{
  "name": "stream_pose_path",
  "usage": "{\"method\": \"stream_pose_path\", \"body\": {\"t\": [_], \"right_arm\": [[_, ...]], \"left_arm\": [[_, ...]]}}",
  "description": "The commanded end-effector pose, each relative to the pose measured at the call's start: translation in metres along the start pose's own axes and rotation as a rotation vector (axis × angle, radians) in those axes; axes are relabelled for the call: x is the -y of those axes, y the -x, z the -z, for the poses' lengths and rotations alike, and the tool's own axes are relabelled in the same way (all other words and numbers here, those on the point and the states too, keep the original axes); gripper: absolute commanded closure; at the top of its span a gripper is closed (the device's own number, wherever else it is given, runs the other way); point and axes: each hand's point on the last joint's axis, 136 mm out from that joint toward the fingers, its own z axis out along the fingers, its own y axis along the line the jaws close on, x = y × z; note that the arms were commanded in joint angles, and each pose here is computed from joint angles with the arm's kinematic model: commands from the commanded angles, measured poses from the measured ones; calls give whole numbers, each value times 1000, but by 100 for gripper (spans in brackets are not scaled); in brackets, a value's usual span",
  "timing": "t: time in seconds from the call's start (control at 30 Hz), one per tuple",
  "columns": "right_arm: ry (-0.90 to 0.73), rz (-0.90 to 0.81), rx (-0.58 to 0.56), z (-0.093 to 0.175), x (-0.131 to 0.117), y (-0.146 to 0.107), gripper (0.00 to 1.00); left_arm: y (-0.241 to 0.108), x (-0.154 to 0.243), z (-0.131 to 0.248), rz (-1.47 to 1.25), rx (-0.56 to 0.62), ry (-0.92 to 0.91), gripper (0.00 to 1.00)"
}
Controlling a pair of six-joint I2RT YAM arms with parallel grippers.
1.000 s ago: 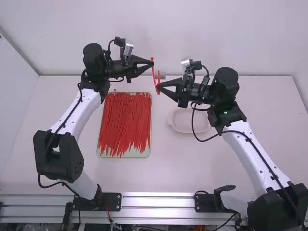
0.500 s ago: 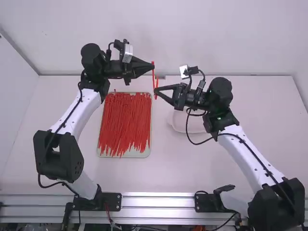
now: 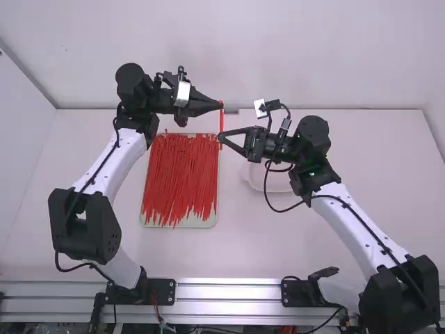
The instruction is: Fasten the cable tie
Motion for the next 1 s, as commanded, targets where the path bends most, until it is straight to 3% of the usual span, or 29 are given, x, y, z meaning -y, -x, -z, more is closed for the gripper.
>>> {"method": "stream_pose_path", "body": {"t": [0.0,0.97], "right_arm": [[2,-17,-3,0,0,-2,100],[-27,-35,30,1,6,3,100]], "left_arm": [[-3,7,-3,-21,7,-29,98],[-1,17,-15,-38,25,-78,98]]}}
